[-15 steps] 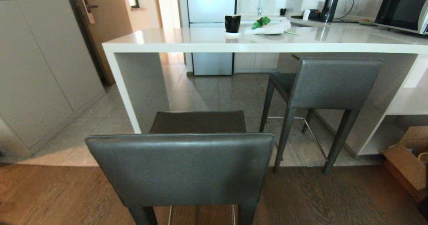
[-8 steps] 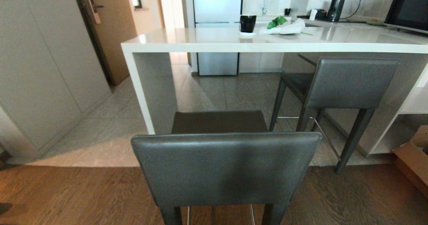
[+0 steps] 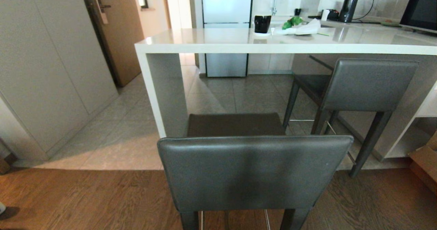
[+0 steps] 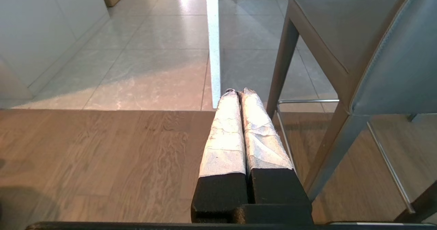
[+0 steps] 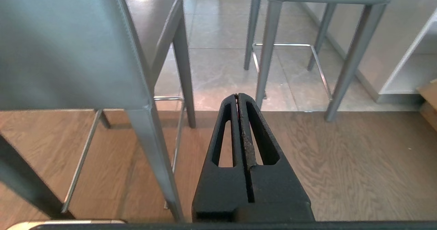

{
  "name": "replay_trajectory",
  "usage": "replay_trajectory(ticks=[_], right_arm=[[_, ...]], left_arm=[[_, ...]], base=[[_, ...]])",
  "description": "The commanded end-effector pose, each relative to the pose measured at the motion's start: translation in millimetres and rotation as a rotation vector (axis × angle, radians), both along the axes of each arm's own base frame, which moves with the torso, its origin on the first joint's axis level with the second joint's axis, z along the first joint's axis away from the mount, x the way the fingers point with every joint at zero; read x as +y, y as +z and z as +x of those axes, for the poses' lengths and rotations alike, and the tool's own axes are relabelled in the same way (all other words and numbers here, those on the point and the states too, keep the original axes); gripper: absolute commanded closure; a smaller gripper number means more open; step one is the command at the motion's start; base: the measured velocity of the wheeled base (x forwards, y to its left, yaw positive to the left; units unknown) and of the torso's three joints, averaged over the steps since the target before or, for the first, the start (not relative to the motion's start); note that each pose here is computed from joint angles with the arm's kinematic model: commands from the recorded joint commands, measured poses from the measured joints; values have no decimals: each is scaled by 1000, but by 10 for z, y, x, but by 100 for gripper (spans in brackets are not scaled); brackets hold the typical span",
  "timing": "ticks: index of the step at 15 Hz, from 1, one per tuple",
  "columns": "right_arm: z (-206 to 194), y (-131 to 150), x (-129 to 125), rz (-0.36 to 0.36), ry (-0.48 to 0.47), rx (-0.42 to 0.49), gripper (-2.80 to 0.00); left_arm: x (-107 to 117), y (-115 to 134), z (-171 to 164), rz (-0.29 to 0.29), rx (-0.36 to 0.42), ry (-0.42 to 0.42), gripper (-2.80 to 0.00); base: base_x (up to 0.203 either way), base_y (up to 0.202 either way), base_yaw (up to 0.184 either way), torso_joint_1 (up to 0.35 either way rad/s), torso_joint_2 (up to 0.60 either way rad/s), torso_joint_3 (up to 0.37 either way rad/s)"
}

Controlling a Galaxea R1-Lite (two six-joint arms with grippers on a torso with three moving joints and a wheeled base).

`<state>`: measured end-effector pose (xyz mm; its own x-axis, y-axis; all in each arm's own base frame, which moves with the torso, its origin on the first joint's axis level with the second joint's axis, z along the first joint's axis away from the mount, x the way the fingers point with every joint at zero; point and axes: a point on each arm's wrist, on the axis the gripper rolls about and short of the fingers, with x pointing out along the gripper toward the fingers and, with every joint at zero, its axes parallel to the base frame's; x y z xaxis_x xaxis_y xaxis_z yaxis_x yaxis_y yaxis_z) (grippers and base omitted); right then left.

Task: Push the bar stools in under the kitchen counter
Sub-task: Push the gray chair back under the dining table

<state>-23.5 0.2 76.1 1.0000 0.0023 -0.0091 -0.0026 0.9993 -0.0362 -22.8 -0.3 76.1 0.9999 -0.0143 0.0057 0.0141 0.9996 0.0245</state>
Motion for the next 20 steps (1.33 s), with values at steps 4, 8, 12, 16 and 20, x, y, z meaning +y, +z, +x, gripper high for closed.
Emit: replay_trajectory(ticks=[4,8,12,16,20], right_arm=[[1,1,0,-1,1,2,0],[1,1,0,3,1,2,0],[2,-3,0,-2,2,3,0],[4,-1,0,-1,2,-4,0],[6,6,0,10,-1,-14,0]], left_arm=[[0,-2,2,0,1,2,0],[1,-2,2,-3,1,7,0],[1,-2,2,-5,1,7,0],[2,-4,2,-5,3,8,0],[2,-2,2,-3,1,8,0]], base=[[0,0,0,0,0,0],[0,0,0,0,0,0],[0,0,0,0,0,0],[0,0,0,0,0,0],[0,0,0,0,0,0]])
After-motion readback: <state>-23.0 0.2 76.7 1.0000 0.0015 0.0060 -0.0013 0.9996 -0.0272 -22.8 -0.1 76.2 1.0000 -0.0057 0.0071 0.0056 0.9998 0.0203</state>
